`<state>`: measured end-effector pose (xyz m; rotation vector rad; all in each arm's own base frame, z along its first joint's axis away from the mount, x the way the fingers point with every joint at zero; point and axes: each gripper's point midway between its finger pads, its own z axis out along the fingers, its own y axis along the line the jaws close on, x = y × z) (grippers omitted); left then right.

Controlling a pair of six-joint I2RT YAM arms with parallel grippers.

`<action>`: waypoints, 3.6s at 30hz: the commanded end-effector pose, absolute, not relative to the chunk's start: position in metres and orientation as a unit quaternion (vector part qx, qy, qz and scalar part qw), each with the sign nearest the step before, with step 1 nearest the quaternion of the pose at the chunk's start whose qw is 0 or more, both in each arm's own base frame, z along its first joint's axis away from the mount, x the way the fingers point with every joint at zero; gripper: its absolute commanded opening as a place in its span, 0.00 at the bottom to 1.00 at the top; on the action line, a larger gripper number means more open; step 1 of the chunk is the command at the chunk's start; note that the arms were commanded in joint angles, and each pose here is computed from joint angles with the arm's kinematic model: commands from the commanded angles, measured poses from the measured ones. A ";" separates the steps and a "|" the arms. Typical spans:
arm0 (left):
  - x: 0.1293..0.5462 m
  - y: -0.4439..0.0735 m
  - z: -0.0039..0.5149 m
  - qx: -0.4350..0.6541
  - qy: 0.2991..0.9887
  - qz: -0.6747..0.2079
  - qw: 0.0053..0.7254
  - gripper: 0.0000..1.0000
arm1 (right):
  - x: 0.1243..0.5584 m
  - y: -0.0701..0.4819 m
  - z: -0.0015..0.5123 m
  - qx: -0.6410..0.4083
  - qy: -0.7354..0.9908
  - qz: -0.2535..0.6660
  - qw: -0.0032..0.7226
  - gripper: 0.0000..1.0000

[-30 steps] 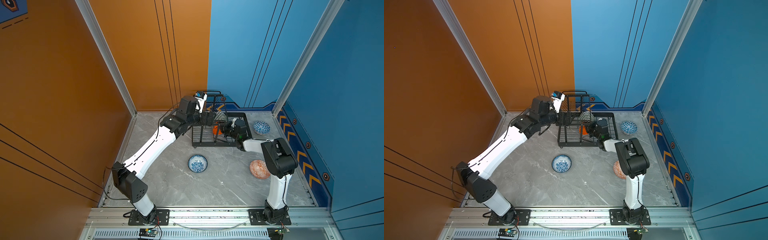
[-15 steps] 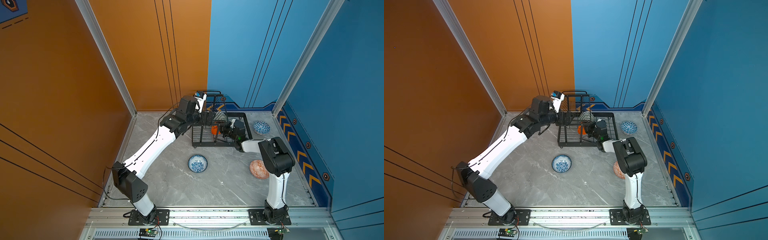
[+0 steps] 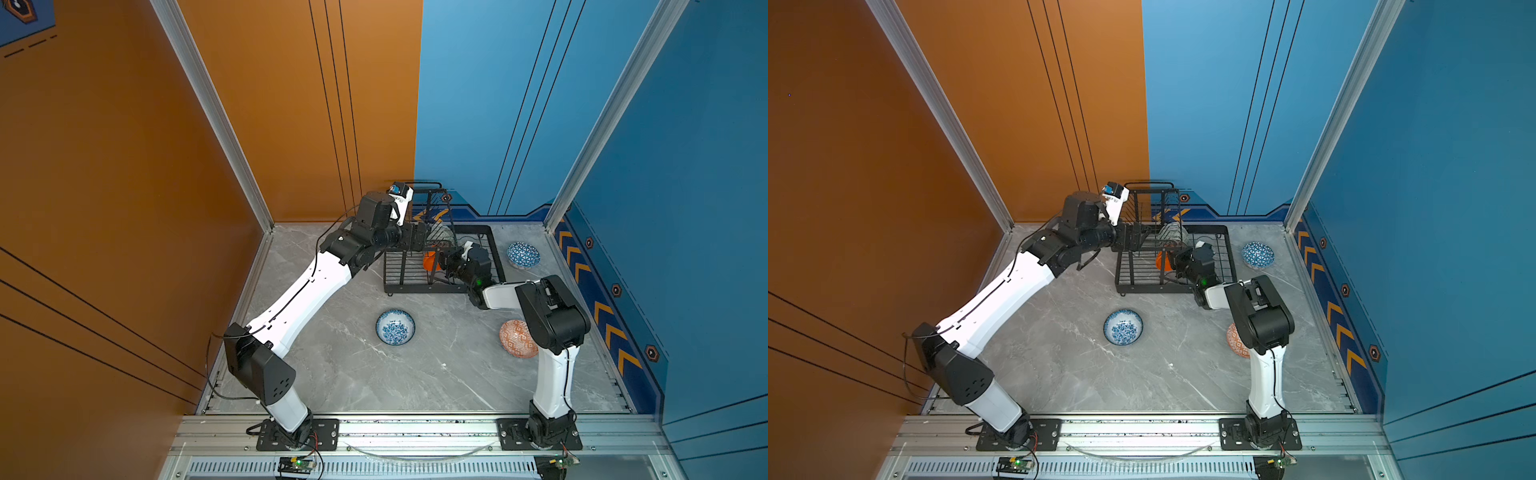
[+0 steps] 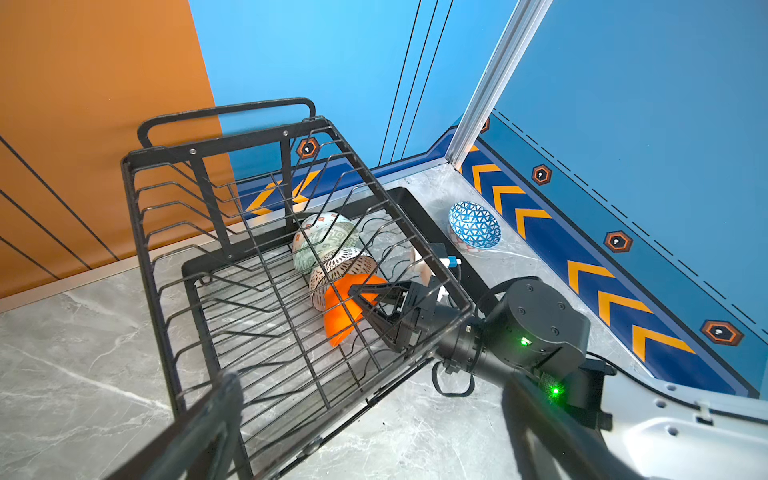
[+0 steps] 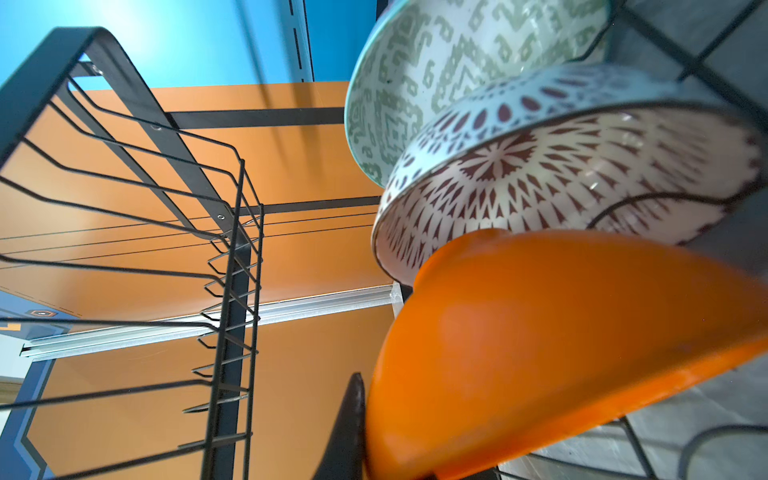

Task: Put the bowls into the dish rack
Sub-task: 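Lower the orange bowl into the rack beside the white maroon-patterned bowl with the right gripper, then open the right gripper and withdraw while the left reaches toward the floral bowl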

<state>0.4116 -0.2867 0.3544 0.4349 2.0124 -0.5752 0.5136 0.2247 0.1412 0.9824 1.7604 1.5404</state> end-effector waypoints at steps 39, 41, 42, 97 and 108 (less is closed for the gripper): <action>0.403 -0.274 0.352 0.166 0.831 -0.232 0.477 0.98 | 0.480 0.240 0.091 0.448 0.718 0.500 0.185 0.10; 0.404 -0.273 0.352 0.164 0.832 -0.232 0.477 0.98 | 0.480 0.241 0.092 0.447 0.718 0.500 0.186 0.13; 0.404 -0.273 0.352 0.163 0.832 -0.232 0.476 0.98 | 0.481 0.241 0.094 0.446 0.717 0.501 0.187 0.15; 0.421 -0.171 0.346 -0.045 0.826 -0.147 0.543 0.98 | 0.441 0.135 0.167 0.376 0.773 0.448 0.244 1.00; 0.338 -0.137 0.212 -0.206 0.906 -0.215 0.302 0.98 | 0.480 0.030 0.219 0.364 0.801 0.355 0.317 1.00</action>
